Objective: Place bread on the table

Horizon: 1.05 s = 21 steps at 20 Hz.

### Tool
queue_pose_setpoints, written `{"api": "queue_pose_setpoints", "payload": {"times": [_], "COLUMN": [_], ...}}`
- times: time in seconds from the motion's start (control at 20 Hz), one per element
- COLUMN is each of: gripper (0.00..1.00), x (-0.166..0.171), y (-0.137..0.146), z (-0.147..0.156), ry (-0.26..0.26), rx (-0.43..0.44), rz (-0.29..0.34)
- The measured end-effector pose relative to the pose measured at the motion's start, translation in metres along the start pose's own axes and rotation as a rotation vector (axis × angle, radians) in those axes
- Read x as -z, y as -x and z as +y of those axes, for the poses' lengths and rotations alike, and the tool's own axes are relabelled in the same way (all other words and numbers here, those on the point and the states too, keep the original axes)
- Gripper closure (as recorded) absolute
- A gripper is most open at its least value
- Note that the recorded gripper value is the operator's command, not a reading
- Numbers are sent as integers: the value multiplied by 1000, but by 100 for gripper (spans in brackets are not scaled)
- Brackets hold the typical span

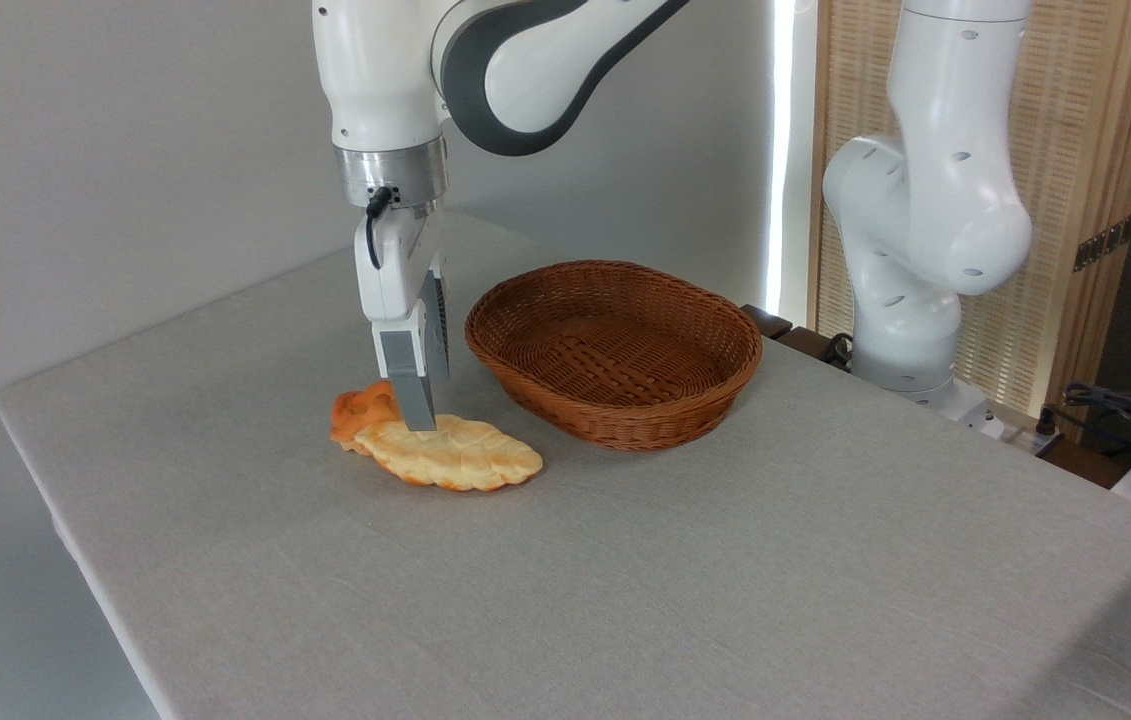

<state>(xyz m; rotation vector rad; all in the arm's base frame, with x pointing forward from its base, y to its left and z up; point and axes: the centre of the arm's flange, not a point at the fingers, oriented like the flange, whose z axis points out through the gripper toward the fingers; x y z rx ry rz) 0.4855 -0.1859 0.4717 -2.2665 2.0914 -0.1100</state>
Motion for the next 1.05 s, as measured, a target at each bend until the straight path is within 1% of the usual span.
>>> {"api": "queue_pose_setpoints", "payload": {"times": [0.15, 0.3, 0.4, 0.6, 0.7, 0.75, 0.85, 0.95, 1.05], "gripper": [0, 0, 0, 0, 0, 0, 0, 0, 0], "x": [4, 15, 26, 64, 73, 74, 77, 82, 86], "y": [2, 12, 32, 84, 105, 116, 139, 152, 160], "z": [-3, -12, -23, -53, -61, -63, -64, -63, -64], "ry": [-8, -27, -46, -110, -123, -117, -72, -35, -28], "rx": [51, 160, 258, 505, 625, 681, 757, 796, 829], "rz": [4, 15, 28, 73, 87, 86, 60, 38, 34]}}
